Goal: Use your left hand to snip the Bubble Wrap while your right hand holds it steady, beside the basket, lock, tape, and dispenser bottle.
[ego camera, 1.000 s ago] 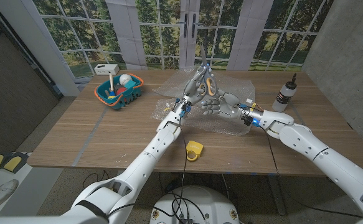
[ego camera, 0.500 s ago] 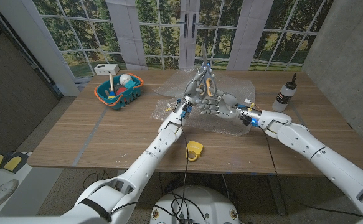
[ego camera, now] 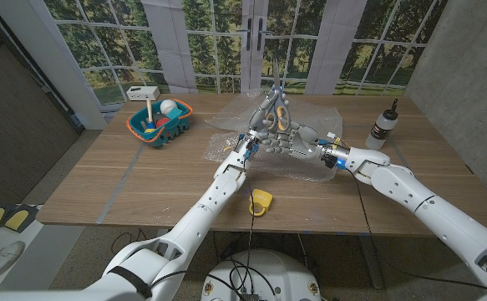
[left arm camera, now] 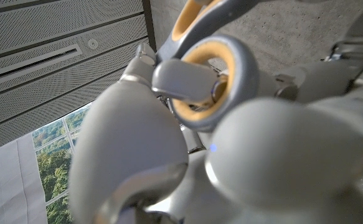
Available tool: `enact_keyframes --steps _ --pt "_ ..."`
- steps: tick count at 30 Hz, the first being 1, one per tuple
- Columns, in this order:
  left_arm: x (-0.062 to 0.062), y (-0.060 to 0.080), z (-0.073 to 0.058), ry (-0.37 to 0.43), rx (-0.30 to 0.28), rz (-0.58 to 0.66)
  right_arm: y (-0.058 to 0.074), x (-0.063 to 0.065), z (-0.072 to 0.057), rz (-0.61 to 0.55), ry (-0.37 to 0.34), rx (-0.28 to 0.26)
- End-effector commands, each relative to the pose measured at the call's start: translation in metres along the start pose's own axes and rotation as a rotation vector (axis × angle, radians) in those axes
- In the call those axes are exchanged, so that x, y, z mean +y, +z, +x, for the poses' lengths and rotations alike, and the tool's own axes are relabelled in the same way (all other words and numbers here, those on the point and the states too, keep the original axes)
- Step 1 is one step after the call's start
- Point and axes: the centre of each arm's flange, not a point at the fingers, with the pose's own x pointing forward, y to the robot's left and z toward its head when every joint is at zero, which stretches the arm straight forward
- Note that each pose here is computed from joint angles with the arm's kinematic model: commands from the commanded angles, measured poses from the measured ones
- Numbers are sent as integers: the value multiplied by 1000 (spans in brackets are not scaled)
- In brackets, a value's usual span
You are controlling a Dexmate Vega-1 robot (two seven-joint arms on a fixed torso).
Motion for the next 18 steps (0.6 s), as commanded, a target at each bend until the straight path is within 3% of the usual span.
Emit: enact_keyframes --steps 1,18 --pt "-2 -5 0 -14 8 -4 1 -4 -3 13 5 4" --pt "2 -12 -2 13 -4 -16 -2 -5 -2 79 67 -42"
